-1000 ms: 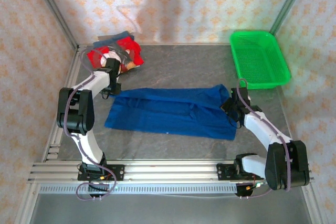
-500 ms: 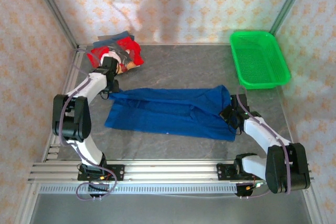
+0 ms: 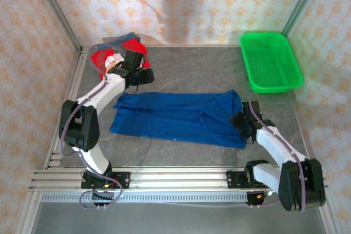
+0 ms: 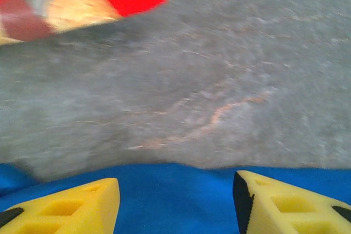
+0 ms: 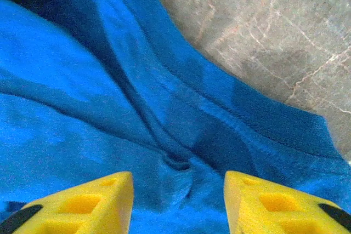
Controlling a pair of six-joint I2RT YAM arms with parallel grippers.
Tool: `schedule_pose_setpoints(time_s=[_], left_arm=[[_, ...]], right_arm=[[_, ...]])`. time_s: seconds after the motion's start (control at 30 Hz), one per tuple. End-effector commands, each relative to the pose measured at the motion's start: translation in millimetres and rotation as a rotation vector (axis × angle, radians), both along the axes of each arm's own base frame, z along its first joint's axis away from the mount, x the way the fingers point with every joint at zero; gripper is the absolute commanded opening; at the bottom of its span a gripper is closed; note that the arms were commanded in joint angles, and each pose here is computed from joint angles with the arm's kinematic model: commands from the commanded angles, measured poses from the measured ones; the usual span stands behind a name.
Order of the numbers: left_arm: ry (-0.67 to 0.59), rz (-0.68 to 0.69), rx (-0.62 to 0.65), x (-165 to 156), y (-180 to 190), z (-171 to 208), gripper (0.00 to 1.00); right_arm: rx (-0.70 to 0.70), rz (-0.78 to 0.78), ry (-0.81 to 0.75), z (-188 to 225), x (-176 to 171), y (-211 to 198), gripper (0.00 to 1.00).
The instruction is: Fold and stack the t-shirts
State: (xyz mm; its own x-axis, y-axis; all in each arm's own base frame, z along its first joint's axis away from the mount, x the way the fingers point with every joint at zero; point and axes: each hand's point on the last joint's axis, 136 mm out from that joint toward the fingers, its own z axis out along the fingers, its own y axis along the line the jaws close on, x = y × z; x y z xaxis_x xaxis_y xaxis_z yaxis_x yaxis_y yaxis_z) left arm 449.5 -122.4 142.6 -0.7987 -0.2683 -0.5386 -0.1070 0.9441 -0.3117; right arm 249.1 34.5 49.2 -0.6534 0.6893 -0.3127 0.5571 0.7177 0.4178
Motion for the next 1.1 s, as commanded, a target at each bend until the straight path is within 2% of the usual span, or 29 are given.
schedule_pose_setpoints(time_s=[0.0,0.07,0.2,0.37,0.47,0.7,0.87,1.07], left_arm=[[0.018,-0.105,-0.113,1.2,-37.2,-12.1,0.55],[0.068,-0.103,-0.082,-6.4,-36.3,-35.5,0.53],[0.135,-0.036,-0.006,-20.6,-15.6,-73.4,0.51],[0.195,0.06,0.041,-31.0,9.3,-101.9,0.45],[0.23,0.113,0.028,-39.0,21.3,-118.2,0.44],[0.318,0.158,0.009,-66.2,27.5,-148.3,0.42],[0.308,0.178,0.0,-73.7,30.3,-145.3,0.42],[0.21,0.156,-0.052,-55.6,20.7,-99.7,0.49]], right_arm=[[0.015,0.047,-0.152,44.6,17.1,5.7,0.53],[0.052,0.081,-0.231,67.6,29.2,14.6,0.61],[0.157,0.217,-0.231,77.6,57.9,45.8,0.63],[0.181,0.35,-0.147,61.1,97.9,68.1,0.57],[0.174,0.426,-0.118,53.2,117.8,79.3,0.52],[0.129,0.562,-0.043,29.3,136.1,99.4,0.45],[0.092,0.654,-0.003,17.5,129.1,111.2,0.43],[0.027,0.672,0.04,2.8,122.8,103.2,0.41]])
